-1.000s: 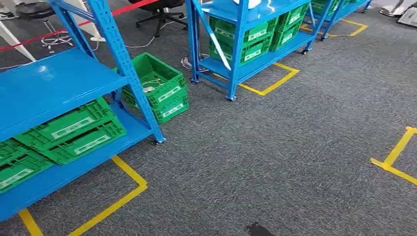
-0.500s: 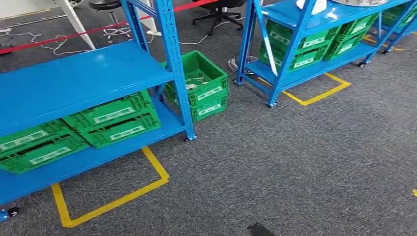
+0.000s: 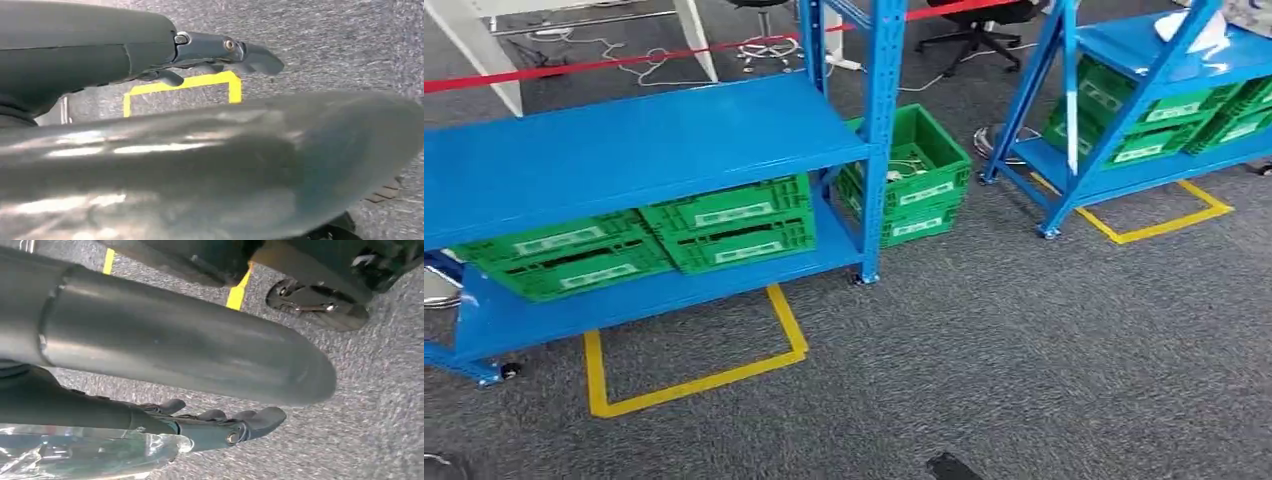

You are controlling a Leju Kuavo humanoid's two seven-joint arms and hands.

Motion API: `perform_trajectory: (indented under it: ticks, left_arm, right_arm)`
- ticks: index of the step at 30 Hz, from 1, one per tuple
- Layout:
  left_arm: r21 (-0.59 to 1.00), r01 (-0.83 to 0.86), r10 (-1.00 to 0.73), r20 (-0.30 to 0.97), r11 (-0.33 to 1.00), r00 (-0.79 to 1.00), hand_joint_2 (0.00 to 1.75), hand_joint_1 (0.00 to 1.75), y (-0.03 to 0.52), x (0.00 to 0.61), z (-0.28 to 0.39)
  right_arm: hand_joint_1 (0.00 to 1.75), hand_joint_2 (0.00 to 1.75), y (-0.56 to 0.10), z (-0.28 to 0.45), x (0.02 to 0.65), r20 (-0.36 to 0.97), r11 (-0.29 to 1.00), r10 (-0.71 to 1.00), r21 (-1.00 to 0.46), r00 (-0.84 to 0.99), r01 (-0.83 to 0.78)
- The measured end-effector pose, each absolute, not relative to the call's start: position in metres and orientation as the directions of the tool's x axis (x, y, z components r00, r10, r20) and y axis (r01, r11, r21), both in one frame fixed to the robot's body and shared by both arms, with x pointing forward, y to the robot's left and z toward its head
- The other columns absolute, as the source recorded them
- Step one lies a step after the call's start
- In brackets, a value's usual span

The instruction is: Take the parts from the cabinet and place them on the table.

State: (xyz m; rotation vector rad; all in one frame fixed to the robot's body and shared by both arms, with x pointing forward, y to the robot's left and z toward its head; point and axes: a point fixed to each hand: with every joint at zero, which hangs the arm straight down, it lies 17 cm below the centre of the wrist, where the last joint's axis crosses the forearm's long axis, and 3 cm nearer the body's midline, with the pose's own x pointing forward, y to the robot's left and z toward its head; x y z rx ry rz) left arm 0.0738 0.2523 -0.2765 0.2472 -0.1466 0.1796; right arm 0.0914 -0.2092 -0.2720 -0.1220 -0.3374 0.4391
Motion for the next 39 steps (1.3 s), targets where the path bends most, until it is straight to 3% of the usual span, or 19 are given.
perform_trajectory:
  ticks: [22, 23, 24, 25, 26, 30, 31, 39]
  left_arm:
    - [0.232, -0.193, 0.164, 0.138, 0.953, 0.977, 0.0, 0.0, 0.252, 0.07, -0.277]
    - [0.232, -0.193, 0.165, 0.137, 0.953, 0.977, 0.0, 0.0, 0.252, 0.07, -0.277]
    - [0.232, -0.193, 0.165, 0.136, 0.953, 0.977, 0.0, 0.0, 0.252, 0.07, -0.277]
    - [0.232, -0.193, 0.165, 0.135, 0.953, 0.977, 0.0, 0.0, 0.252, 0.069, -0.277]
    - [0.232, -0.193, 0.165, 0.135, 0.953, 0.977, 0.0, 0.0, 0.252, 0.069, -0.277]
    - [0.232, -0.198, 0.17, 0.134, 0.952, 0.976, 0.0, 0.0, 0.252, 0.069, -0.277]
    - [0.232, -0.2, 0.173, 0.133, 0.952, 0.976, 1.75, 0.0, 0.252, 0.069, -0.277]
    - [0.232, -0.209, 0.18, 0.138, 0.95, 0.974, 1.75, 0.0, 0.253, 0.069, -0.277]
  right_arm:
    - [0.0, 0.0, -0.213, -0.275, 0.082, 0.239, 0.935, 0.348, -0.153, 0.907, -0.318]
    - [0.0, 1.75, -0.213, -0.275, 0.082, 0.238, 0.936, 0.347, -0.154, 0.907, -0.317]
    - [0.0, 0.0, -0.213, -0.275, 0.082, 0.238, 0.936, 0.345, -0.153, 0.908, -0.316]
    - [0.0, 0.0, -0.213, -0.275, 0.082, 0.238, 0.936, 0.345, -0.153, 0.908, -0.315]
    - [0.0, 1.75, -0.213, -0.275, 0.082, 0.237, 0.937, 0.343, -0.153, 0.909, -0.314]
    - [0.0, 1.75, -0.214, -0.275, 0.082, 0.237, 0.939, 0.339, -0.153, 0.91, -0.309]
    - [0.0, 1.75, -0.214, -0.275, 0.082, 0.237, 0.939, 0.338, -0.153, 0.911, -0.308]
    - [0.0, 1.75, -0.215, -0.275, 0.084, 0.239, 0.943, 0.326, -0.154, 0.915, -0.296]
